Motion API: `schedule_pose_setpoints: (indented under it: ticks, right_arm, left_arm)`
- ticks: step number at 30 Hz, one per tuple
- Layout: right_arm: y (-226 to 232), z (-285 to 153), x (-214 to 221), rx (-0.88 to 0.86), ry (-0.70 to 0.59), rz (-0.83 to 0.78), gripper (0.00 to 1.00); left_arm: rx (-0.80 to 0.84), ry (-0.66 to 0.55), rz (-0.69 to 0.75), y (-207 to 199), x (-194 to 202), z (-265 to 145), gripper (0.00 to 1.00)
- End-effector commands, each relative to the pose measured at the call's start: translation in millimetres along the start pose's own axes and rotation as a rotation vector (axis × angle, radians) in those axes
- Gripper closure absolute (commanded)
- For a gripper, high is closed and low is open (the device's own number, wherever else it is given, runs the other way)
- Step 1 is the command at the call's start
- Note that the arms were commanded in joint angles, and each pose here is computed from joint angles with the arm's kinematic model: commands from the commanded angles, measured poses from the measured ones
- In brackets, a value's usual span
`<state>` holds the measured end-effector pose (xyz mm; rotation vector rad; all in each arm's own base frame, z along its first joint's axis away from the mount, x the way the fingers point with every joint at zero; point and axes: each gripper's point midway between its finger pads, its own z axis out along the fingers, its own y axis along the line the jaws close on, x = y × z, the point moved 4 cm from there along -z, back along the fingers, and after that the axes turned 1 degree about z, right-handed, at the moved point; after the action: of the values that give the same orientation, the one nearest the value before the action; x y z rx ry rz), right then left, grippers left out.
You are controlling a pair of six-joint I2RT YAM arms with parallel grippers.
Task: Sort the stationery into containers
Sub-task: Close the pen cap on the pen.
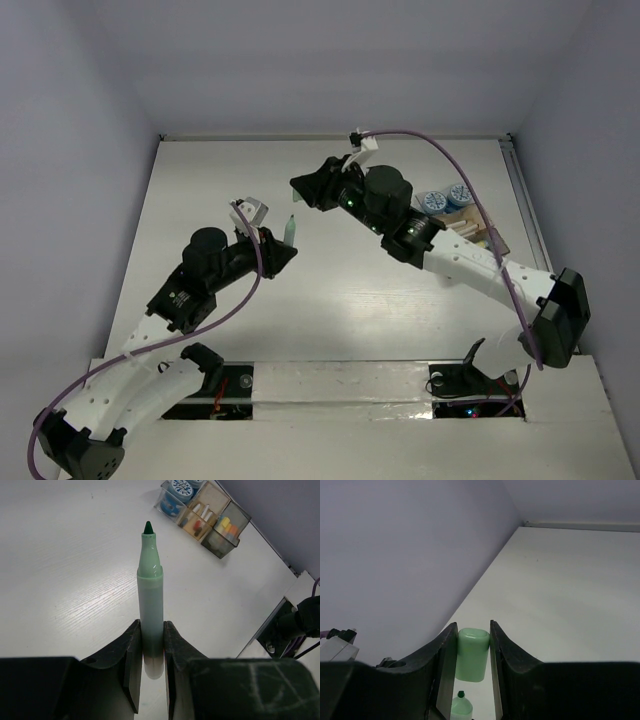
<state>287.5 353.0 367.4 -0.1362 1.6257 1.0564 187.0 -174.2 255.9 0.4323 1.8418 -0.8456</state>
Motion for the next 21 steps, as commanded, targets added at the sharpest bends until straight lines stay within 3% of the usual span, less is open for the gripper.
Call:
schedule_pose_setpoints:
  ticks: [1,21]
  right_arm:
    - [16,6,-13,-0.056,-0.059,0.01,1.0]
    - [24,14,24,-0.034,-0.025,-0.012,1.0]
  left_arm:
    - [-0.013,-0.054,0.022,2,-12,0,1.0]
    - [-0.054,-0.086,0.021,9,-18,-4,1.0]
